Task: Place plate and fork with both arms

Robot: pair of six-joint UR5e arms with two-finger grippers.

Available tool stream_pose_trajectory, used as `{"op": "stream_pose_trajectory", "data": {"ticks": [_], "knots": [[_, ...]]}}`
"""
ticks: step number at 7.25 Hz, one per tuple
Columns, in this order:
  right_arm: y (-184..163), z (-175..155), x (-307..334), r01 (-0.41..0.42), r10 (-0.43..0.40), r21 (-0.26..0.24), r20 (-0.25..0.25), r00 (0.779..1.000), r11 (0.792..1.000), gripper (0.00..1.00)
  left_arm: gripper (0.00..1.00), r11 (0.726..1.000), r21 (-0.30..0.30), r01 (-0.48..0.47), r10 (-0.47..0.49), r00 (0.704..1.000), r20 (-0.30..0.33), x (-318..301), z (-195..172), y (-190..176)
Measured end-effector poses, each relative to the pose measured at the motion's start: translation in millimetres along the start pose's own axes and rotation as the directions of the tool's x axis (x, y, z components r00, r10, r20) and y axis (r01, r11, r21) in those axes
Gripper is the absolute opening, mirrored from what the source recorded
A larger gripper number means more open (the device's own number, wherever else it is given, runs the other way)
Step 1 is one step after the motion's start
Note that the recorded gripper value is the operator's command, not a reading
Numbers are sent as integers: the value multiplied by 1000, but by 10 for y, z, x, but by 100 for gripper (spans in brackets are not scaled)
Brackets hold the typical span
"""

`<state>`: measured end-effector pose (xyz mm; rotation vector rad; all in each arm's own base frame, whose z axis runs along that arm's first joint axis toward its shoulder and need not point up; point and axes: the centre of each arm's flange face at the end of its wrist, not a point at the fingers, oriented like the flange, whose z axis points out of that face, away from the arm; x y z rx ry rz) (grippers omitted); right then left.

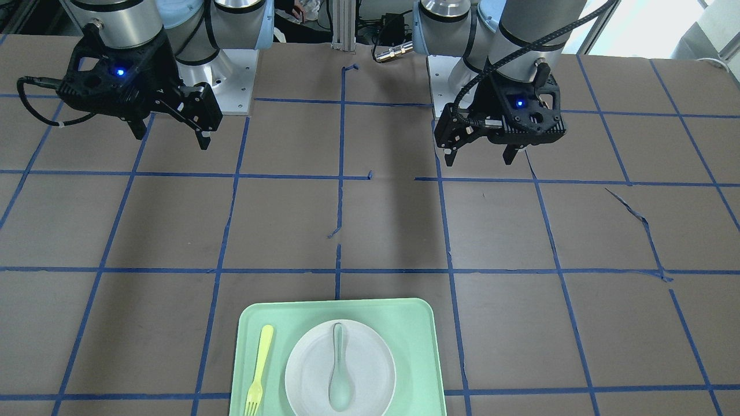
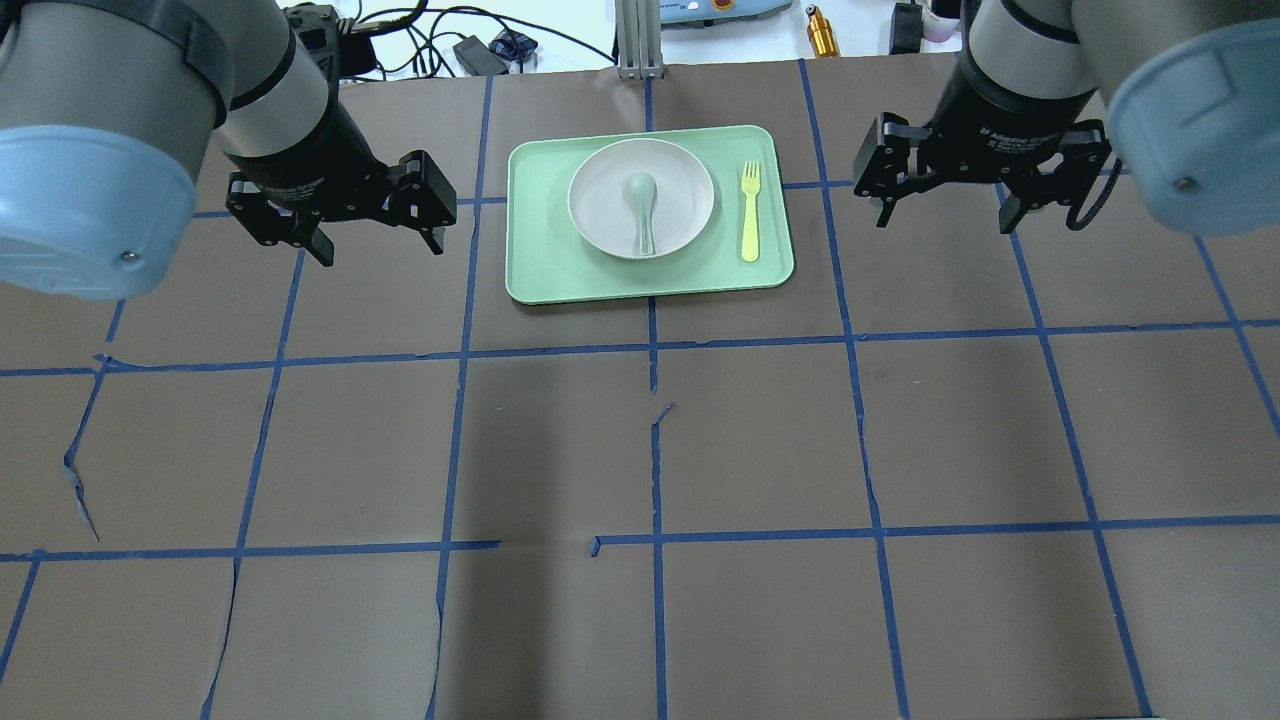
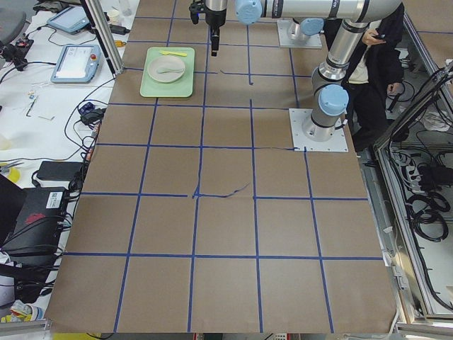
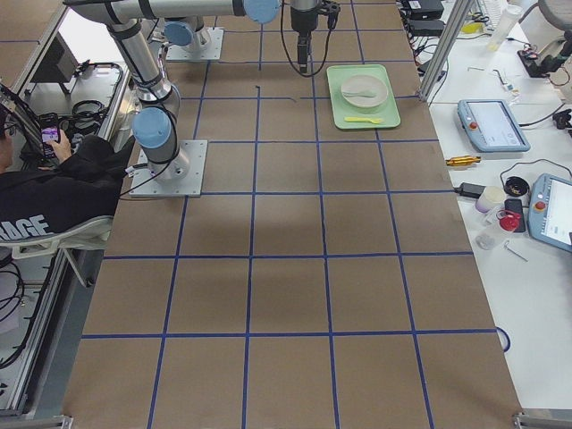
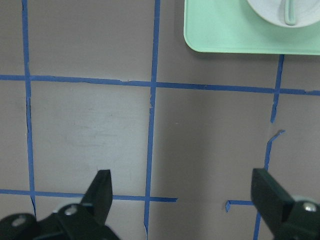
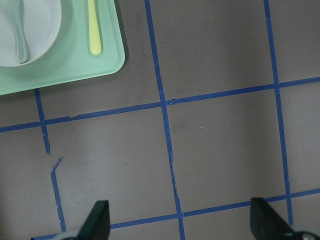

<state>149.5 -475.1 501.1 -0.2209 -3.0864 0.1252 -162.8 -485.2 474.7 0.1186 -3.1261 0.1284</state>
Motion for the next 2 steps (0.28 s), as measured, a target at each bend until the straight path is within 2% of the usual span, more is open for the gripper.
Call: {"op": "stream_pose_trajectory", "data": {"ticks": [2], "knots": [[-30,38,-21,2,-2,-9,2,1000,1000,100,100,1000,1,1,-1,1000,-1,1,-2,0]]}}
